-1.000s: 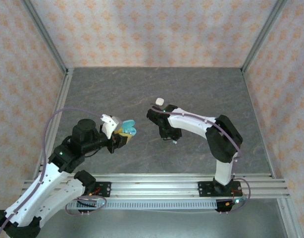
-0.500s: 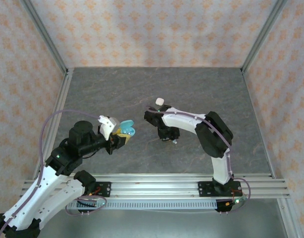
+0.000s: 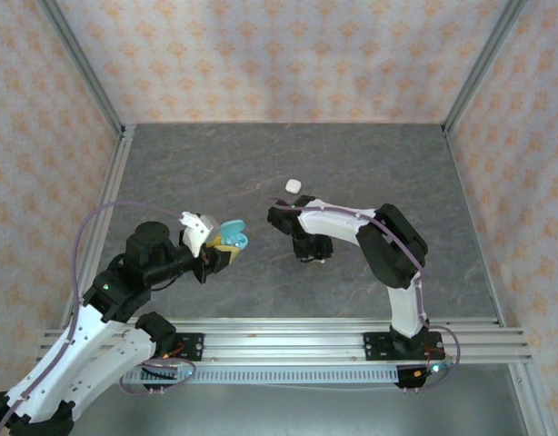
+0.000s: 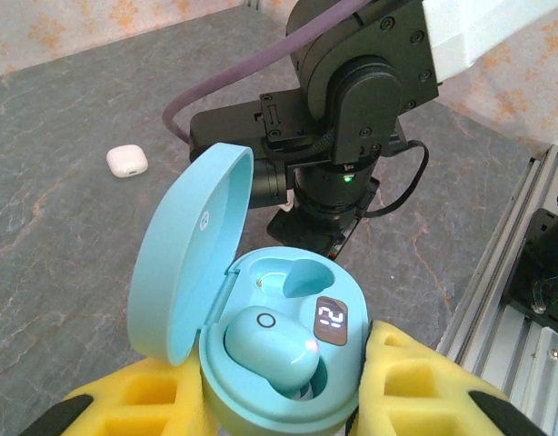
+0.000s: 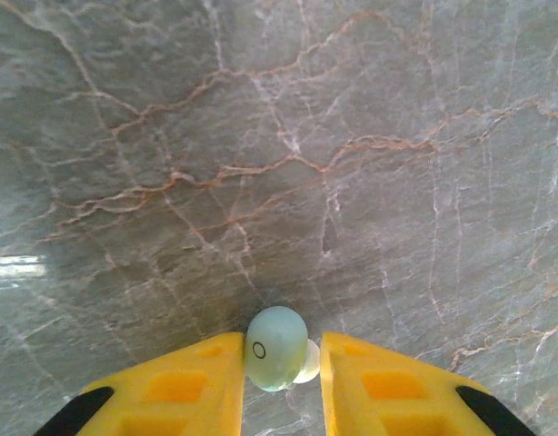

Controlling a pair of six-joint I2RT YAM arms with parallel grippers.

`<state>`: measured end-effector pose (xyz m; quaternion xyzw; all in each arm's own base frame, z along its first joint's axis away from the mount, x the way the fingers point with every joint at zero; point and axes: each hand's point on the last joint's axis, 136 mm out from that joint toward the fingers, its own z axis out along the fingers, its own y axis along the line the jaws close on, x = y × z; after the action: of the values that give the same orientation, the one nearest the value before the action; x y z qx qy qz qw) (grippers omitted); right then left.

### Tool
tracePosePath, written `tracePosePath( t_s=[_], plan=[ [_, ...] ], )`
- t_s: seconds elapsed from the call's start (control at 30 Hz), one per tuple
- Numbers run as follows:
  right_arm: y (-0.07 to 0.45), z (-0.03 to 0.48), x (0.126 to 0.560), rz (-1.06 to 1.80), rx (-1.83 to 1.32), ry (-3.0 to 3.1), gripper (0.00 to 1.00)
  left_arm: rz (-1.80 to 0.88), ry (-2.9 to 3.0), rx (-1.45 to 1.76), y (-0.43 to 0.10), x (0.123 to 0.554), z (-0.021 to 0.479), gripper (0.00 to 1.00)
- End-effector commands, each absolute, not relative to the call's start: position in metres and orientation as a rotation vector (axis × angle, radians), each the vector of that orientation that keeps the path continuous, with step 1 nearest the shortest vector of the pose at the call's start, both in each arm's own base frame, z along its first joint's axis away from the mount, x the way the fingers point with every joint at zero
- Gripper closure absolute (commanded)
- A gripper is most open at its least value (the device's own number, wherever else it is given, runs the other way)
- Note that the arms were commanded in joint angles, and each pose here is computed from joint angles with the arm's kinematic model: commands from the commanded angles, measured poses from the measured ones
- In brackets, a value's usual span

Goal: Insert wireless bluetooth earbuds into charging case

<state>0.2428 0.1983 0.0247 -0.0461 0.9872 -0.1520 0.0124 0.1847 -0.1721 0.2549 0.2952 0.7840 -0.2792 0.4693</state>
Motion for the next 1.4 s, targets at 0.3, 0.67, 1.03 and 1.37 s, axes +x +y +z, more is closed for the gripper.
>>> tracePosePath(
  t_s=[0.3, 0.67, 1.03, 1.37],
  plan=[
    [0.190, 0.019, 0.243, -0.432, -0.130, 3.105, 0.78, -0.673, 1.904, 0.724, -0.170, 0.184, 0.263, 0.85],
    [0.209, 0.085, 0.250, -0.005, -0.039, 3.002, 0.87, -0.734, 1.845, 0.711, -0.182, 0.192, 0.272, 0.85],
    [0.240, 0.221, 0.242, 0.650, -0.050, 2.636, 0.92, -0.853, 1.668, 0.752, -0.204, 0.194, 0.301, 0.85],
    [0.258, 0.326, 0.210, 1.109, -0.191, 2.326, 0.93, -0.876, 1.589, 0.860, -0.216, 0.191, 0.323, 0.85]
  ],
)
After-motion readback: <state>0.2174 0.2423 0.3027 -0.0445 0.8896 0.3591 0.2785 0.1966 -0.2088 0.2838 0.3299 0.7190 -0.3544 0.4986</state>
